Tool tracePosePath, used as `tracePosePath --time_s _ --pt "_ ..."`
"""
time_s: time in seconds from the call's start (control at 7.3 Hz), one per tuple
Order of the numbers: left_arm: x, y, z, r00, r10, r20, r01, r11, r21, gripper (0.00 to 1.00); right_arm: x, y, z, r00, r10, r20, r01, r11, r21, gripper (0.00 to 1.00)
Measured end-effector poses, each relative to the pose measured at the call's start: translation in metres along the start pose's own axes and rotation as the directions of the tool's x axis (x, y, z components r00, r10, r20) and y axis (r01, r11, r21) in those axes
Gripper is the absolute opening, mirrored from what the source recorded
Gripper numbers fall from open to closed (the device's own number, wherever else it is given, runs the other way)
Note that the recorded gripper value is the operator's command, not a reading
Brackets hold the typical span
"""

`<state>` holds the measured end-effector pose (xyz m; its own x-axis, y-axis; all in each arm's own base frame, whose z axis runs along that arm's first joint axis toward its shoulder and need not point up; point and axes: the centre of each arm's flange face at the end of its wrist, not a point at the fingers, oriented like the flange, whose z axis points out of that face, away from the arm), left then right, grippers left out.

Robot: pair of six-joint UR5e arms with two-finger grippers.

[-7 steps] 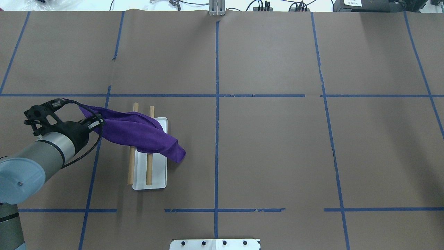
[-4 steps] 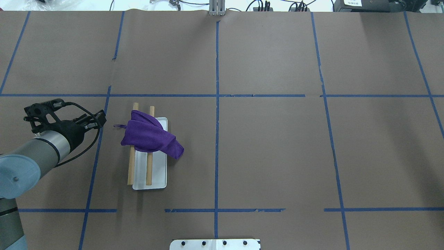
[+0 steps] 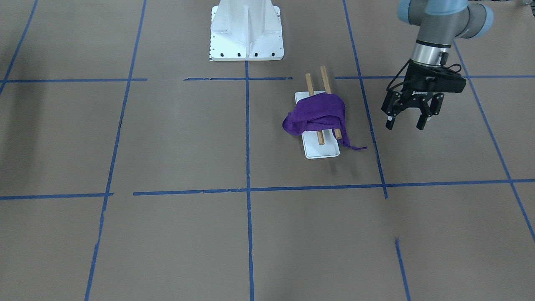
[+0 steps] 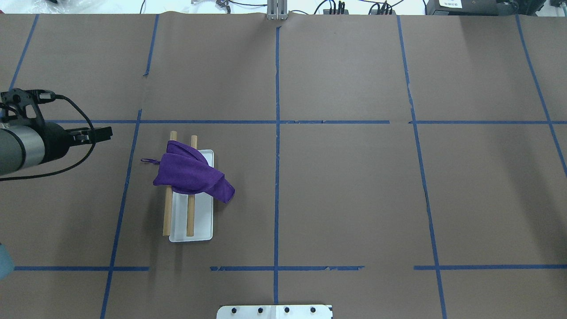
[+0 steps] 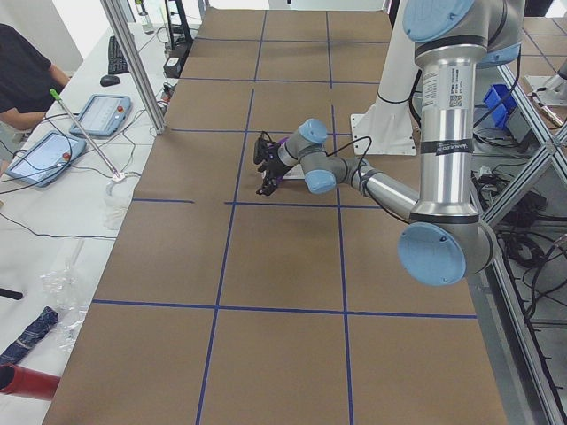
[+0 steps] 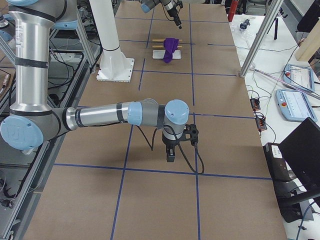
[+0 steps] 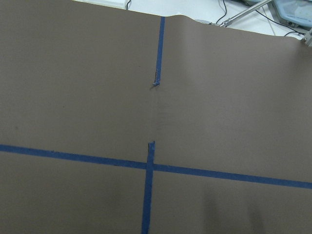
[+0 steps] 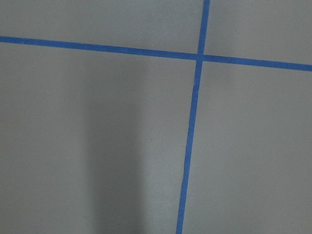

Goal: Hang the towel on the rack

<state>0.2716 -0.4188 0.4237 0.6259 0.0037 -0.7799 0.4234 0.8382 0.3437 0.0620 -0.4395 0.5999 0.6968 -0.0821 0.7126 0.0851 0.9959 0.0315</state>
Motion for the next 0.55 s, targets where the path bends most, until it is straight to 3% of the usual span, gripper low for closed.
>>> tracePosePath --time_s 0.55 --pt "-0.081 -0.060 -0.015 0.979 0.195 0.065 -0.178 0.963 -0.201 1.00 0.056 -0.001 0.025 1.000 -0.001 0.021 -0.001 0.997 0.075 1.00"
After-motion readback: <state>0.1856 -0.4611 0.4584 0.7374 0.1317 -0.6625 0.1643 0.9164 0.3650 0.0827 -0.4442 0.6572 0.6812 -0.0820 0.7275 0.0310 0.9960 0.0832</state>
